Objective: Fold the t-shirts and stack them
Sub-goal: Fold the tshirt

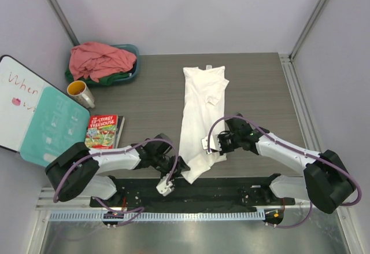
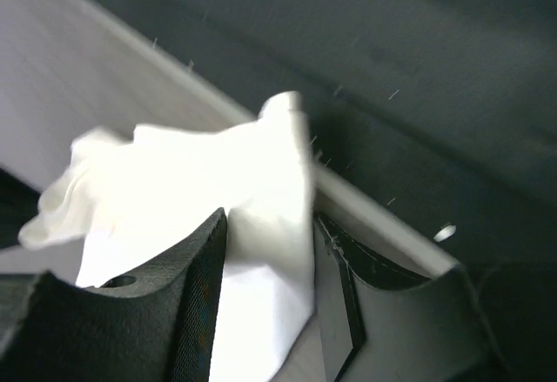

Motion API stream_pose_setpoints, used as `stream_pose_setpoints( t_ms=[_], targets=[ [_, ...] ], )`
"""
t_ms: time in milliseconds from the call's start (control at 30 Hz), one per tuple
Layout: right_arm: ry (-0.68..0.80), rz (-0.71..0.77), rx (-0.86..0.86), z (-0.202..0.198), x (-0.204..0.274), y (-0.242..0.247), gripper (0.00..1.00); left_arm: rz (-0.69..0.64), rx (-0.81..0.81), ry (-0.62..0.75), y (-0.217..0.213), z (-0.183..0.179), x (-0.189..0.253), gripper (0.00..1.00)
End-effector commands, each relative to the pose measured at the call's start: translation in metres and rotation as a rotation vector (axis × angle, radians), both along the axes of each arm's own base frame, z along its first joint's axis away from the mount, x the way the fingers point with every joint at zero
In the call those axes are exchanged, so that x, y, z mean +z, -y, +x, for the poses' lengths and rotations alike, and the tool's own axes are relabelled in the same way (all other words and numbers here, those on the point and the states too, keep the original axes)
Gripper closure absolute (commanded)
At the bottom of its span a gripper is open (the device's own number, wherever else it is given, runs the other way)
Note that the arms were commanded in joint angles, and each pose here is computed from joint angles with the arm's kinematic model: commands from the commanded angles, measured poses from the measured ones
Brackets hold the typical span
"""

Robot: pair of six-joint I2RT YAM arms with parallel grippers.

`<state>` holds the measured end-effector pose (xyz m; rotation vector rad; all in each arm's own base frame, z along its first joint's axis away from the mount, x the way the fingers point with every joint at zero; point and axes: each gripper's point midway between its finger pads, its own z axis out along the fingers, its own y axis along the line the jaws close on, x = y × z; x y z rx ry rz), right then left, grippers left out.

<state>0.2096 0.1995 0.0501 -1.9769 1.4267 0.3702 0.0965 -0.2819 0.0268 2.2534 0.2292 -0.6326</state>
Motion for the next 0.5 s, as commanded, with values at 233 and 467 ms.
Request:
stream_pose_setpoints(
  t_ms=[233,467],
  targets=[
    [0.044,0.045,-0.019,0.0097,0.0099,-0.0058,0.99,-0.063,0.147,0.150,0.0218,0.0445,0.0126,0.60],
    [0.043,0.039,-0.026,0.0086,0.0082,-0.0035,0.99,-0.071,0.184,0.126,0.0206,0.0445,0.0171,1.00]
  ],
)
